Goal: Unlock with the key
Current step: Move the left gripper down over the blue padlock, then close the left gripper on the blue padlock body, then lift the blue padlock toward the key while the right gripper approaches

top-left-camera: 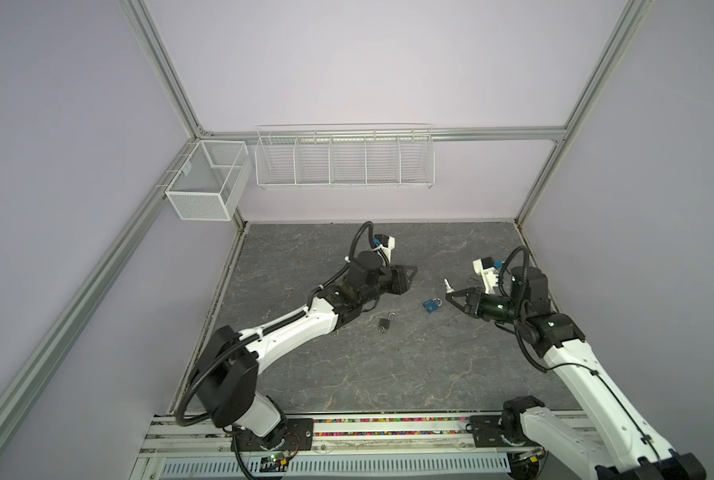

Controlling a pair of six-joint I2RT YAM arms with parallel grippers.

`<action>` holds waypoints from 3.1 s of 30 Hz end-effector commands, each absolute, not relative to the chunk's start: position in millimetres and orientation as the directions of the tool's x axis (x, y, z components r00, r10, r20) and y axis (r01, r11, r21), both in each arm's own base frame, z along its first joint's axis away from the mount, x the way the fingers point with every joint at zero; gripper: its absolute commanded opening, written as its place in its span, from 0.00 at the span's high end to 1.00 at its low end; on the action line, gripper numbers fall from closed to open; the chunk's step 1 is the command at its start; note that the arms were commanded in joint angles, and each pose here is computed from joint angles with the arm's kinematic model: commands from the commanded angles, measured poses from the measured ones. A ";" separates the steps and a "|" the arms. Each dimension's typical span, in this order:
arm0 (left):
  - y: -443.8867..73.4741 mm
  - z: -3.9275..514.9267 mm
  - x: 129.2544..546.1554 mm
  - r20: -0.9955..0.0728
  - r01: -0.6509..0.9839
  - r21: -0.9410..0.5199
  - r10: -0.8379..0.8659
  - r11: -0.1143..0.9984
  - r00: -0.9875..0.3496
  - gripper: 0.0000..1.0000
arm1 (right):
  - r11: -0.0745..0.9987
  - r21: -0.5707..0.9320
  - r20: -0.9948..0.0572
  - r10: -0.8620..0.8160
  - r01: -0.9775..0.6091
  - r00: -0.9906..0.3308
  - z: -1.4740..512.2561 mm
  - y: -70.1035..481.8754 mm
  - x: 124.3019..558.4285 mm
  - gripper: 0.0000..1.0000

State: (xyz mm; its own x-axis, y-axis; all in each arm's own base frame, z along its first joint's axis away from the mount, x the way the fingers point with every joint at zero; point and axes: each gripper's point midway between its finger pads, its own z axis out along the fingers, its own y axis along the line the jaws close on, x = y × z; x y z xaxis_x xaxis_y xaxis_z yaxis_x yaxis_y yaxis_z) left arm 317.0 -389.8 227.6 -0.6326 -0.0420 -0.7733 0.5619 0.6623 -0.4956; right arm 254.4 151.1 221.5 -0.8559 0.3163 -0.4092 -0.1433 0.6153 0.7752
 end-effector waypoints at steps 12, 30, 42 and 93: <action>-460.1 95.1 299.9 -0.629 0.746 -0.076 0.549 0.661 -0.550 0.42 | 0.738 0.635 -0.186 0.431 0.227 -0.883 137.8 81.5 218.3 0.94; -479.6 26.0 317.1 -0.430 0.678 0.025 0.620 0.735 -0.657 0.38 | 0.736 0.645 -0.198 0.421 0.206 -0.885 140.6 81.2 217.4 0.94; -493.5 27.3 298.2 -0.417 0.626 -0.071 0.547 0.776 -0.726 0.49 | 0.738 0.649 -0.203 0.405 0.187 -0.892 140.6 82.4 218.2 0.94; -394.6 220.5 328.6 -0.550 -0.006 -0.625 -0.445 0.781 -0.707 1.00 | 0.712 0.701 -0.392 0.350 -0.030 -0.851 178.6 176.4 241.9 0.94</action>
